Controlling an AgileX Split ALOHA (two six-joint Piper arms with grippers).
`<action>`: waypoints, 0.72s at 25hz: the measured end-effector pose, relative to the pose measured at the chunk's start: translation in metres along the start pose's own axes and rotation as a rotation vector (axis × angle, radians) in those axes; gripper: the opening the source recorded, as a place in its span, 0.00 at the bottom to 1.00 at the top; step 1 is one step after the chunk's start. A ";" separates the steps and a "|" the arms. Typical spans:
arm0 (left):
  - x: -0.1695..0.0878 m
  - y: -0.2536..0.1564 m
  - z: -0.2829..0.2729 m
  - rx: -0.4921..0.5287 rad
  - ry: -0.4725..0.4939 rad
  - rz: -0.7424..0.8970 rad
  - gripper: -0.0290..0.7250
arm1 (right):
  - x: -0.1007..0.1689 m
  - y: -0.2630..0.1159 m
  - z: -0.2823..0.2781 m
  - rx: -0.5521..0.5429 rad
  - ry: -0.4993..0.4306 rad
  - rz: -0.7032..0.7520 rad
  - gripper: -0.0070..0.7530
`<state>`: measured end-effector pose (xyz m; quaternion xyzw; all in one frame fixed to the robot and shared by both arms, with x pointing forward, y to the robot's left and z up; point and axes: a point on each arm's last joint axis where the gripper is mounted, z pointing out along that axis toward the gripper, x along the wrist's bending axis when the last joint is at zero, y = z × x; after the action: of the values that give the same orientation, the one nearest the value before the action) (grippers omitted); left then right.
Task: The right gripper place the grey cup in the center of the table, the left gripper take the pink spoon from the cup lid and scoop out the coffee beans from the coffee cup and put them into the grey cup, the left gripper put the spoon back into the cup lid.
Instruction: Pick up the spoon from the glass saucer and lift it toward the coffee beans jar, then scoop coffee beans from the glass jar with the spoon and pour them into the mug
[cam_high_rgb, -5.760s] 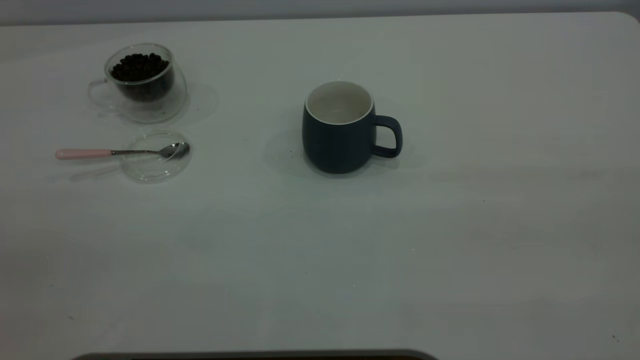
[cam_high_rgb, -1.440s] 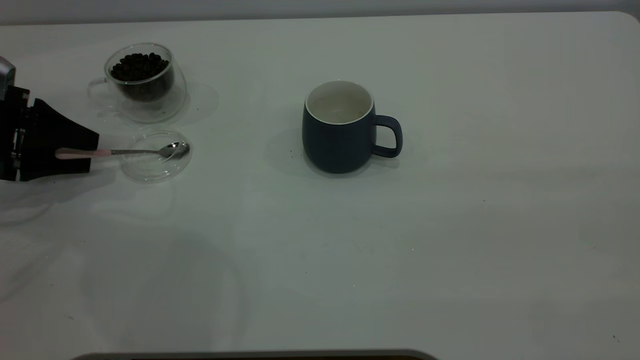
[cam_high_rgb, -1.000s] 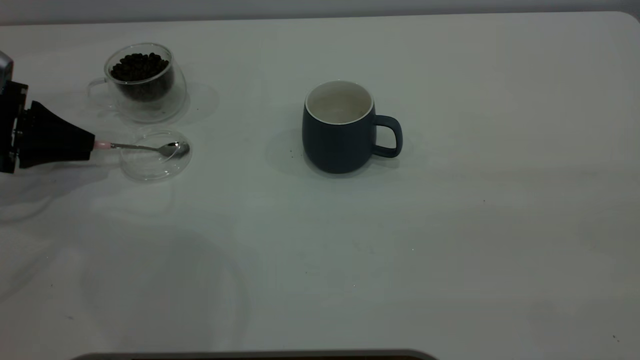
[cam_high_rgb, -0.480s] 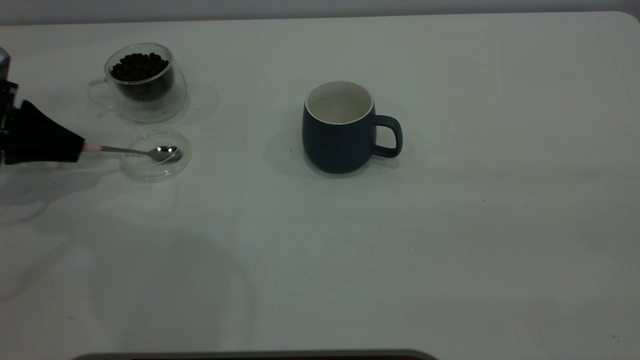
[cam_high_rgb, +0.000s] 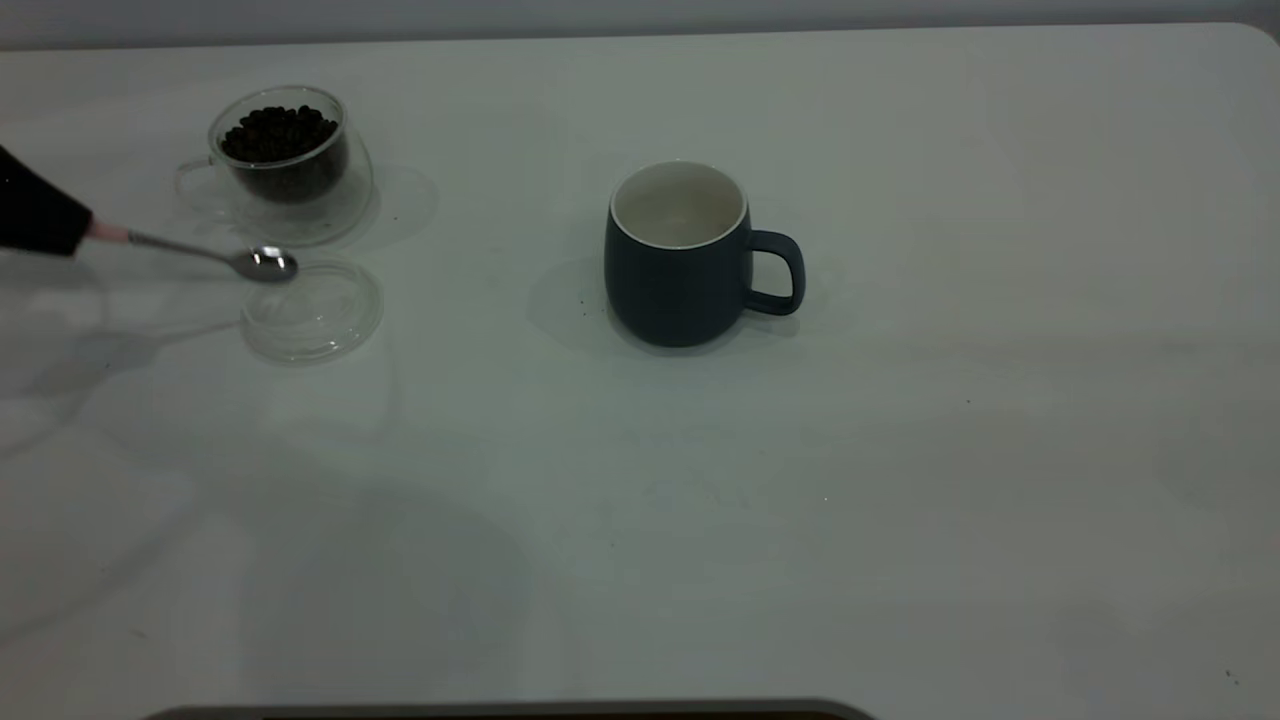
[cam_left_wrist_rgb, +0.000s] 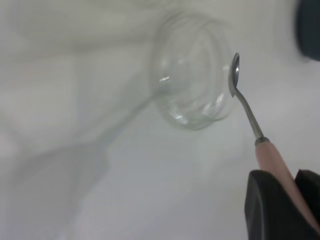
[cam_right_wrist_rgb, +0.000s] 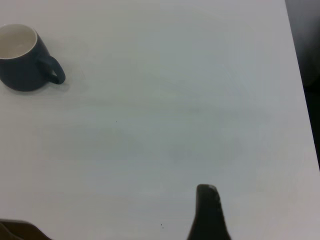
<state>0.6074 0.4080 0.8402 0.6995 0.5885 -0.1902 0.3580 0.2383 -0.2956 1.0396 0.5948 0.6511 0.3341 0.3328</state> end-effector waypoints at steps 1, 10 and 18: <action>-0.004 0.002 -0.005 -0.007 0.003 0.012 0.20 | 0.000 0.000 0.000 0.000 0.000 0.000 0.78; -0.057 0.032 -0.060 -0.163 0.146 0.211 0.20 | 0.000 0.000 0.000 0.000 0.000 0.000 0.78; -0.067 0.052 -0.043 -0.194 0.309 0.373 0.20 | 0.000 0.000 0.000 0.000 0.000 0.000 0.78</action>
<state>0.6351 0.3911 0.9297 0.7792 0.5125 0.0456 0.3580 0.2383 -0.2956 1.0396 0.5948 0.6511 0.3341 0.3328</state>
